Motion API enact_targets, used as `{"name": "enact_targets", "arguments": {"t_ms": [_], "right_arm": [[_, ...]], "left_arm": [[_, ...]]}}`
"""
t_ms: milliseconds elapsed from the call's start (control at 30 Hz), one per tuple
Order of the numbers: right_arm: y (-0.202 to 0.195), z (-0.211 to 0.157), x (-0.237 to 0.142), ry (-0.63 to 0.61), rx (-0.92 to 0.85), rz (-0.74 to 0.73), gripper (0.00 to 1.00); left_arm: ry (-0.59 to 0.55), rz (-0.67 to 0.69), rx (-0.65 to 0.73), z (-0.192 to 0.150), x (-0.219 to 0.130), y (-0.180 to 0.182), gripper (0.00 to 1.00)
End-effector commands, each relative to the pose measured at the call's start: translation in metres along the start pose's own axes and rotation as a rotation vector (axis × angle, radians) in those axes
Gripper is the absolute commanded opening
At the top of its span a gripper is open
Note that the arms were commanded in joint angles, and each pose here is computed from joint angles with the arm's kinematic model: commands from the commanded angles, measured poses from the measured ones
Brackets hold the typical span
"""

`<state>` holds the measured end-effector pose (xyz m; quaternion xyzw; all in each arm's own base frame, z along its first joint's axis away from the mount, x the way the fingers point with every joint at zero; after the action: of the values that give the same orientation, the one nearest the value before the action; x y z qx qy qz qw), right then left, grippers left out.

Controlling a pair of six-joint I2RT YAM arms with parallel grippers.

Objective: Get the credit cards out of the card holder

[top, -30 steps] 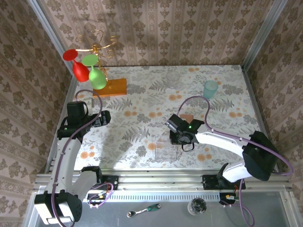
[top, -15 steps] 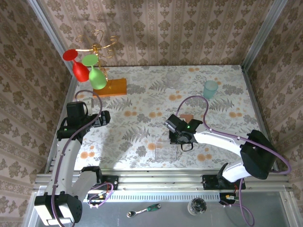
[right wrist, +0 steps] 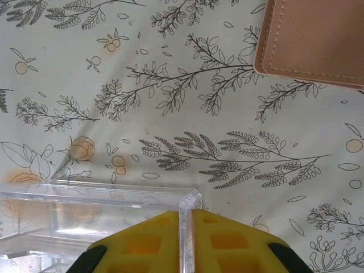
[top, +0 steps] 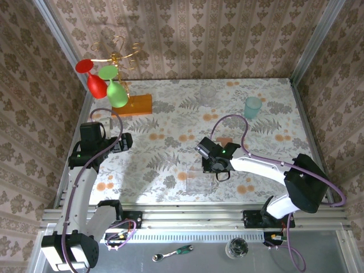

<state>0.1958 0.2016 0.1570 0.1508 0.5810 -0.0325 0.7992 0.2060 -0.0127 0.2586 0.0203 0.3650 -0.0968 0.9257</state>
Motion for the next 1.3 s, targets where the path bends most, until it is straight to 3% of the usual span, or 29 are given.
{"name": "enact_targets", "arguments": {"t_ms": [0,467,1267], "right_arm": [[0.006,0.006,-0.006,-0.052,0.012,0.001,0.13],[0.025,0.041,-0.025,-0.106,-0.030,-0.009,0.11],[0.056,0.193,0.017,-0.099,-0.015,-0.021,0.12]], "left_arm": [[0.007,-0.011,0.022,-0.003,0.001,-0.001,1.00],[0.013,-0.010,0.018,-0.004,0.002,-0.001,1.00],[0.049,0.014,0.025,-0.006,0.007,0.000,1.00]]}}
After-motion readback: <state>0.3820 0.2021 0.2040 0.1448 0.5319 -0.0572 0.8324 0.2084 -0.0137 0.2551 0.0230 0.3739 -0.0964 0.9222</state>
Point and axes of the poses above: each hand's point on the last joint's axis, 136 mm out from that joint toward the fingers, its own x axis out along the fingers, its own y axis along the line the jaws close on, z = x × y, the point moved 10 cm from there along -x, back along the fingers, and after that the axes turned 13 degrees about x, right-handed, at the moved point
